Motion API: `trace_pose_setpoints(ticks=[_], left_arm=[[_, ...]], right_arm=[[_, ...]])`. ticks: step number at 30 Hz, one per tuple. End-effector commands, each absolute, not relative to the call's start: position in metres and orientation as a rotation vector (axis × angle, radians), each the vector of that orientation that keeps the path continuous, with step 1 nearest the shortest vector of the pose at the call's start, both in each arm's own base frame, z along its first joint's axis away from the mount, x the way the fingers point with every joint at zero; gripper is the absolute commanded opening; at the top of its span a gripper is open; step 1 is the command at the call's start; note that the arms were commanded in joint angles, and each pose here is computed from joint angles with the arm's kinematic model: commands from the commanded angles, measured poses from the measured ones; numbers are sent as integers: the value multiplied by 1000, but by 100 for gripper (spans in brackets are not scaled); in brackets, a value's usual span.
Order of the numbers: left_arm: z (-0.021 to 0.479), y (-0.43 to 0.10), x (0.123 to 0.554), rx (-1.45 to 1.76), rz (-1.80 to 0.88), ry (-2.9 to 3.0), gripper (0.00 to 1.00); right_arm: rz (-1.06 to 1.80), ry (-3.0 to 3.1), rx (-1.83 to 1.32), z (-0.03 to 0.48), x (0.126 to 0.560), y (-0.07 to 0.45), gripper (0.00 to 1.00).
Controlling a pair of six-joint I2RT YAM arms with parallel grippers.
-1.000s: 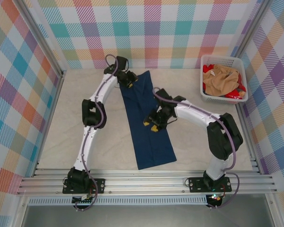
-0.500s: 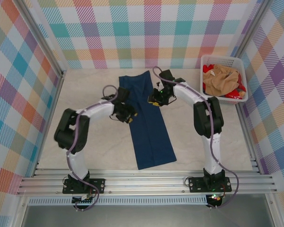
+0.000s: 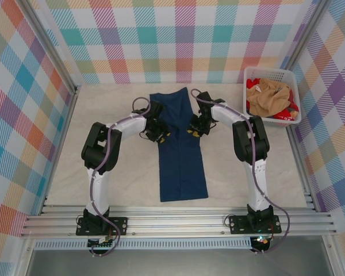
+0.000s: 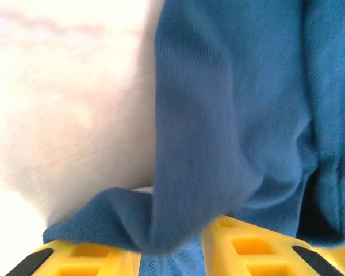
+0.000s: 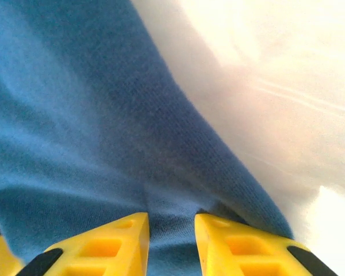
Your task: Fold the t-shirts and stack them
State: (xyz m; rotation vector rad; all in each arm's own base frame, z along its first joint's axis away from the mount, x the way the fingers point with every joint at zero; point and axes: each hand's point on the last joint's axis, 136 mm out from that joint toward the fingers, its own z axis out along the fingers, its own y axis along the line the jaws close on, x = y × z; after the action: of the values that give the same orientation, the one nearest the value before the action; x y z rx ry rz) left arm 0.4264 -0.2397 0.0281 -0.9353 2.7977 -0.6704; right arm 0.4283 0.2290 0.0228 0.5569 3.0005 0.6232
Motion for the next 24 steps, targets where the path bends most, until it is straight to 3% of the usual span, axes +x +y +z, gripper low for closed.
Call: trace_pose_setpoints(ticks=[1, 8, 13, 24], left_arm=[[1, -202, 426, -936, -460, 2844, 33], [16, -196, 411, -978, -451, 2864, 36], [14, -217, 394, -949, -655, 2879, 37], [23, -247, 389, -805, -696, 2957, 37]], right_arm=[[345, 3069, 758, 1, 404, 188, 29], [640, 3070, 728, 15, 423, 230, 33], [792, 3085, 647, 21, 429, 266, 36], [804, 3115, 603, 22, 421, 292, 36]])
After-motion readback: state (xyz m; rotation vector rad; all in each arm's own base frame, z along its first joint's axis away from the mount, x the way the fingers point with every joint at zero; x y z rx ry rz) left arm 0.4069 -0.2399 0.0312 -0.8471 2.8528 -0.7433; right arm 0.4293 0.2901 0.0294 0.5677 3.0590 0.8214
